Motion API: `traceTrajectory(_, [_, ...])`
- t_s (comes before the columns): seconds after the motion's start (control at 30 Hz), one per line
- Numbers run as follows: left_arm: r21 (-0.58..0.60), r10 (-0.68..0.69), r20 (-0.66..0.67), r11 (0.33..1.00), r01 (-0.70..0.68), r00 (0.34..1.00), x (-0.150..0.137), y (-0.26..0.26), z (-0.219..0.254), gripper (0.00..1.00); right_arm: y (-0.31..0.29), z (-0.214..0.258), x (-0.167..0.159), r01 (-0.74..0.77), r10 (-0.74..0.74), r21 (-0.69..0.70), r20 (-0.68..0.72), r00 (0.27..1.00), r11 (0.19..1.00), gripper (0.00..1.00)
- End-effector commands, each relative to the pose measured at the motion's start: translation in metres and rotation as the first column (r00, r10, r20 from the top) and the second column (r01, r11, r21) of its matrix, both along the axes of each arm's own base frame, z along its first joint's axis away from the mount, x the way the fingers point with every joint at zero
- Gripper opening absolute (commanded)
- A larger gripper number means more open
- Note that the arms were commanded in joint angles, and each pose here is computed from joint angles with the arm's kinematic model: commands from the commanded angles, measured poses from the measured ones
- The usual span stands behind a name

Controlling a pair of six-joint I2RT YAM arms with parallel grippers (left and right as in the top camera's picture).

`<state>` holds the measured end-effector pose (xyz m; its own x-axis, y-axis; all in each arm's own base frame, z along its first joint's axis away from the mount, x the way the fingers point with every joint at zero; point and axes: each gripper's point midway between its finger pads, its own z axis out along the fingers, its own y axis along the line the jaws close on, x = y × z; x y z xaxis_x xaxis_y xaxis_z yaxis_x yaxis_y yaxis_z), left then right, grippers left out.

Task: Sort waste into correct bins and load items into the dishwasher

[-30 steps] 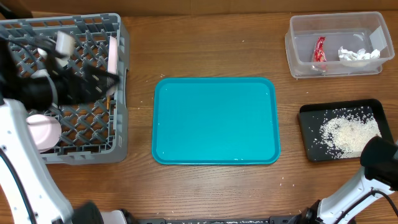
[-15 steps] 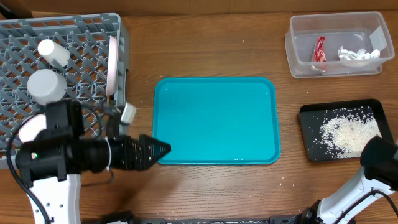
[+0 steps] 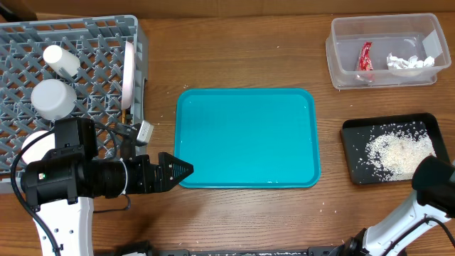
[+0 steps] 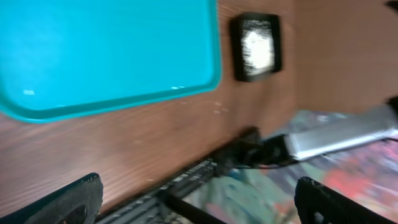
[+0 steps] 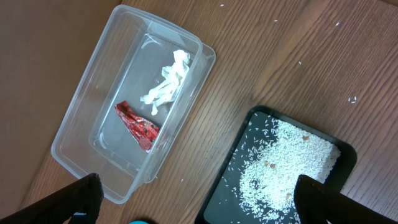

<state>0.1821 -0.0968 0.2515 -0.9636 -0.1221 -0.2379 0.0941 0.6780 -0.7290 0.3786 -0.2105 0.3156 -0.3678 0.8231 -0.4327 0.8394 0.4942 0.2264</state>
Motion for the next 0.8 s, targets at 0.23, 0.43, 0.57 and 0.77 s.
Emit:
traceTrajectory(0.23, [0.279,-0.039,0.281,0.959,-0.043,0.959,0.044,0.025,-0.067,1.0,-0.001,0.006,-0.001,0.003,-0.003,-0.013,0.017,1.0,1.0,1.0])
traceTrajectory(0.43, [0.321,-0.092,0.554,0.941,-0.11,0.828,0.062,0.02,-0.091,1.0,-0.001,0.006,-0.001,0.003,-0.003,-0.013,0.017,1.0,1.0,1.0])
traceTrajectory(0.57, [0.328,-0.094,0.635,0.932,-0.157,0.767,0.055,0.023,-0.102,1.0,-0.001,0.006,-0.001,0.003,-0.003,-0.013,0.017,1.0,1.0,1.0])
traceTrajectory(0.77, [0.327,-0.09,0.761,0.908,-0.261,0.643,0.057,0.031,-0.11,1.0,-0.001,0.006,-0.001,0.003,-0.003,-0.013,0.017,1.0,1.0,1.0])
